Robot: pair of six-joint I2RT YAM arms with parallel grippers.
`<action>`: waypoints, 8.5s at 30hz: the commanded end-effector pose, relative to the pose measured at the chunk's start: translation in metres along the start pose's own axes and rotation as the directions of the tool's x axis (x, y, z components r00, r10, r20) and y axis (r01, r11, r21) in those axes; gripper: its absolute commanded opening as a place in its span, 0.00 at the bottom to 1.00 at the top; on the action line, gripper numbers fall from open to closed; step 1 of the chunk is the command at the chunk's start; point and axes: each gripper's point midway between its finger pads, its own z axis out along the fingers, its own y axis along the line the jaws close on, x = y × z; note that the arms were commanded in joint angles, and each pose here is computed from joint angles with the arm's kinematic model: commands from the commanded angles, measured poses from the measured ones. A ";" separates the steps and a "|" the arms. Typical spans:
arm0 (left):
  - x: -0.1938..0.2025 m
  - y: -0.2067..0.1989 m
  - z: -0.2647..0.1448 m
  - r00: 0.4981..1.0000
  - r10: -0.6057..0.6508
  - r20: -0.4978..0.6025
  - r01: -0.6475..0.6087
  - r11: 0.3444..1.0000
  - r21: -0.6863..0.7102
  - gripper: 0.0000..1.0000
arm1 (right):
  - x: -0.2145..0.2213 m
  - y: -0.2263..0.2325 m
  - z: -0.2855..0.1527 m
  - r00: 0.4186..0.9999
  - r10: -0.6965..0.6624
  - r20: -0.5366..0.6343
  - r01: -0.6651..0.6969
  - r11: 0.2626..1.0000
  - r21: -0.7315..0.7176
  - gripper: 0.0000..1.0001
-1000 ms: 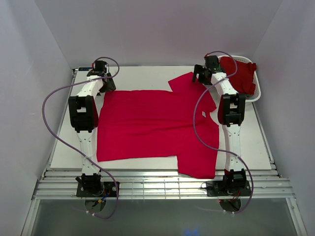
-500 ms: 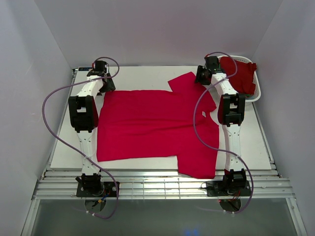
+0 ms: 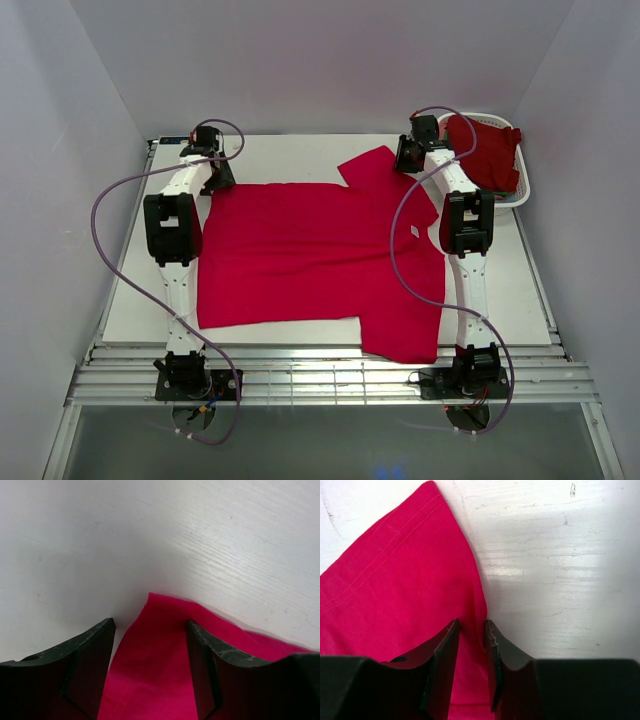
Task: Fold and stack the t-shirts
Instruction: Grap the side of the flattened tshirt furthest away from the robot with both arms, then fold the flattened tshirt in 1/3 of the way
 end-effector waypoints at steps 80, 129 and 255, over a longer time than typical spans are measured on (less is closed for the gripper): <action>0.005 0.046 -0.116 0.969 -0.015 0.246 0.019 1.000 -0.013 0.00 | 0.037 0.028 -0.210 0.998 -0.060 0.012 0.060 0.998 -0.026 0.08; 0.089 0.050 -0.104 0.989 -0.146 -0.037 0.144 0.988 -0.050 0.00 | 0.144 -0.026 -0.211 0.961 -0.027 -0.276 0.119 0.939 0.322 0.08; 0.041 0.059 -0.133 0.987 -0.135 0.085 0.134 0.991 0.013 0.44 | 0.139 -0.054 -0.200 0.943 -0.063 -0.328 0.150 0.956 0.250 0.09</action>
